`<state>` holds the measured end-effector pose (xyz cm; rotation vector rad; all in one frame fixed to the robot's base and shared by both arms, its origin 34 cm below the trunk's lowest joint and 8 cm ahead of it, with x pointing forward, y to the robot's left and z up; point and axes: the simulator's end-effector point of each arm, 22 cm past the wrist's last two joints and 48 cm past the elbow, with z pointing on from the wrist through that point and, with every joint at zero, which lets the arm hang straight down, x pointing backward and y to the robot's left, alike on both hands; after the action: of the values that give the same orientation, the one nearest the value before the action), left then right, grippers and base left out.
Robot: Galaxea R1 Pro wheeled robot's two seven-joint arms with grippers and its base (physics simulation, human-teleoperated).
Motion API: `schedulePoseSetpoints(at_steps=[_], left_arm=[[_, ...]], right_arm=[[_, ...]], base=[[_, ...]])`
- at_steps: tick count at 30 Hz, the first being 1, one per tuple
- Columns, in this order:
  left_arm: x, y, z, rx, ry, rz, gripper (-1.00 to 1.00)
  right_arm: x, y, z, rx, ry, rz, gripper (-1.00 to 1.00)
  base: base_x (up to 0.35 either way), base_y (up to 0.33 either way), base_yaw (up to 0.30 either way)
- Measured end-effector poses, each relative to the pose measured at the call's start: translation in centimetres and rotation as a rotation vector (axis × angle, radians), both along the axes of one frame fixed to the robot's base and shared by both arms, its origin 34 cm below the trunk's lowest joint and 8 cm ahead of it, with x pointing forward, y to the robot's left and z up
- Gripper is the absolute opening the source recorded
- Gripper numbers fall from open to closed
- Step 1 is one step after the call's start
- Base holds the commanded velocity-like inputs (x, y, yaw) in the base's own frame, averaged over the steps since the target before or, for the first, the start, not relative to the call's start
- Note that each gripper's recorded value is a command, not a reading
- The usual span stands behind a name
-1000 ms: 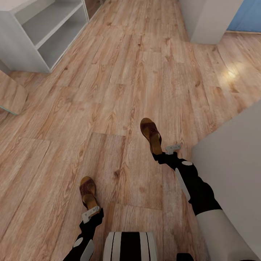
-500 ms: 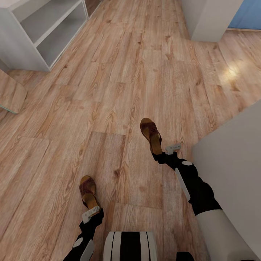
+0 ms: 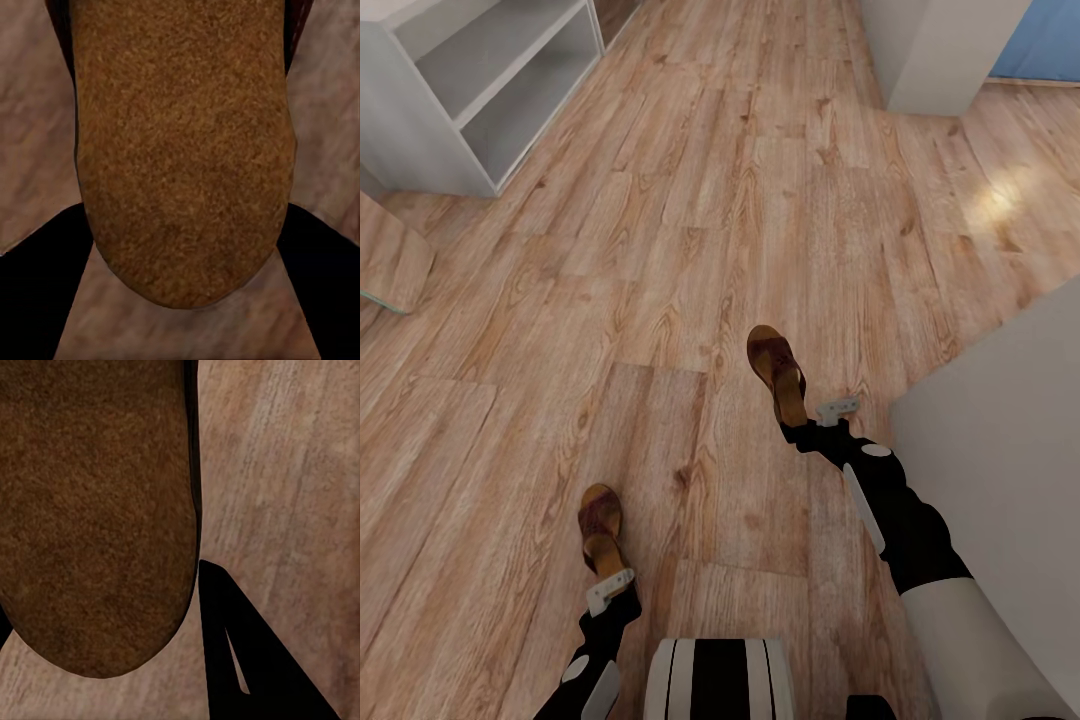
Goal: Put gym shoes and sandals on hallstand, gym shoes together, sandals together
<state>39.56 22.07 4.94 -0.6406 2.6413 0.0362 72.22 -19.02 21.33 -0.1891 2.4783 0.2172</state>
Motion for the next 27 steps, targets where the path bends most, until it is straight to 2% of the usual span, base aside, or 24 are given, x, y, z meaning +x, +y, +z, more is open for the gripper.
schedulePoseSetpoints(at_steps=[27], left_arm=[[0.05,0.10,0.02,0.002,-0.002,0.004,-1.00]], right_arm=[[0.00,0.00,0.00,0.000,0.000,0.000,-1.00]], base=[[0.000,0.000,0.000]])
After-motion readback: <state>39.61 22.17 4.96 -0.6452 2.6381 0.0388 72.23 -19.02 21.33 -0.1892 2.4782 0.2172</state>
